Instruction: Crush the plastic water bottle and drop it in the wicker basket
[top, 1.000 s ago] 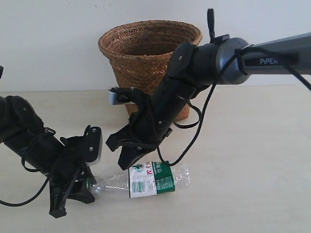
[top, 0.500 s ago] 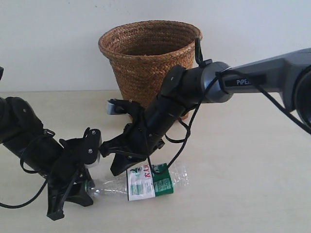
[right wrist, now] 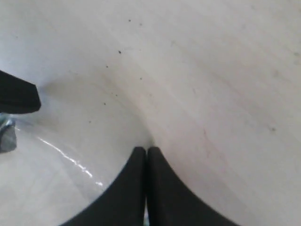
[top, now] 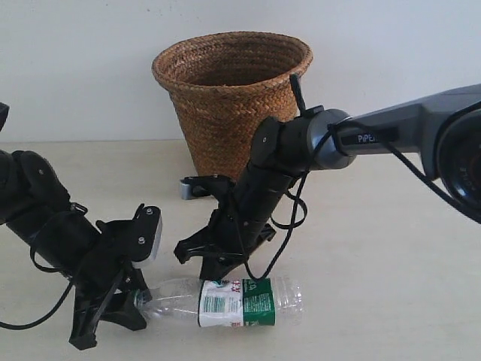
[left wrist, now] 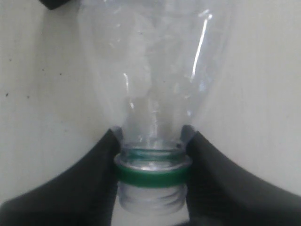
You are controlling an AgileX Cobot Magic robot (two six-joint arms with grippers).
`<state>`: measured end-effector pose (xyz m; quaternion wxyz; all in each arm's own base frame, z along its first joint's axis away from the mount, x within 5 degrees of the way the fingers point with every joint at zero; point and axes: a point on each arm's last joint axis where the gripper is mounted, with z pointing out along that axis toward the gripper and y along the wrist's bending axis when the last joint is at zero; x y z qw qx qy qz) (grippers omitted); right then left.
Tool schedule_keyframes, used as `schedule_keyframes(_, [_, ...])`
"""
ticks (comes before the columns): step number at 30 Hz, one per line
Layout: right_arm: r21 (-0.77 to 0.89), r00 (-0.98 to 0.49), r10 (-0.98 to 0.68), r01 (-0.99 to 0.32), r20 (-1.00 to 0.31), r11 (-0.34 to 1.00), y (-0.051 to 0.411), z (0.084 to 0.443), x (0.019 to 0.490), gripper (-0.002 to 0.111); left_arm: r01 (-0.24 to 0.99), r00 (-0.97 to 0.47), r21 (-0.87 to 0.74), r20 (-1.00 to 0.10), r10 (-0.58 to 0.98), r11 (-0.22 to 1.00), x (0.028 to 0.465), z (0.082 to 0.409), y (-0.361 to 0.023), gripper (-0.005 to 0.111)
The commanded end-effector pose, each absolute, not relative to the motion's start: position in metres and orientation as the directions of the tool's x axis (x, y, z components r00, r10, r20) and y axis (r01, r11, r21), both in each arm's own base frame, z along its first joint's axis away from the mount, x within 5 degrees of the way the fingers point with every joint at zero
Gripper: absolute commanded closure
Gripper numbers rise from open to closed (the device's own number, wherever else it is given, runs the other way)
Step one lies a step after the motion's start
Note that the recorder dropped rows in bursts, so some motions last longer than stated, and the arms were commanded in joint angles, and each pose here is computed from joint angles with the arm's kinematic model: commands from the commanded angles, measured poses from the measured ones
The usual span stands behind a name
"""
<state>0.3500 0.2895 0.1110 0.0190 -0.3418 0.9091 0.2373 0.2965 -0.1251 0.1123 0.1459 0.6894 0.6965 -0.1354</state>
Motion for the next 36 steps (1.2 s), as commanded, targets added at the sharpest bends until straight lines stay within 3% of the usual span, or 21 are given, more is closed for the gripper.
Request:
schedule_keyframes(1, [0.374,-0.702,-0.692,-0.695,-0.170,0.614,0.281,0.133,0.348,0.108,0.992,-0.057,0.081,-0.401,0.914,0.097,0.306,0.117,-0.125,0.102])
schedule_keyframes(8, [0.327,-0.604,-0.737,-0.792,-0.303,0.515,0.272,0.216,0.333,0.108,0.976,-0.011,0.196,-0.372,0.928,0.090,0.312,0.122,-0.128,0.102])
schedule_keyframes(14, [0.325,-0.595,-0.739,-0.799,-0.315,0.506,0.267,0.231,0.325,0.108,0.939,0.096,0.343,-0.320,0.942,0.021,0.308,0.126,-0.149,0.102])
schedule_keyframes(16, [0.332,-0.600,-0.740,-0.794,-0.302,0.509,0.268,0.224,0.326,0.108,0.937,0.139,0.348,-0.301,0.944,-0.027,0.304,0.125,-0.154,0.102])
schedule_keyframes(23, [0.379,-0.646,-0.742,-0.742,-0.182,0.553,0.274,0.168,0.335,0.108,0.935,0.137,0.355,-0.302,0.943,-0.022,0.304,0.125,-0.156,0.102])
schedule_keyframes(36, [0.335,-0.677,-0.724,-0.718,-0.130,0.611,0.278,0.091,0.350,0.108,0.942,0.133,0.335,-0.307,0.942,-0.024,0.302,0.125,-0.156,0.102])
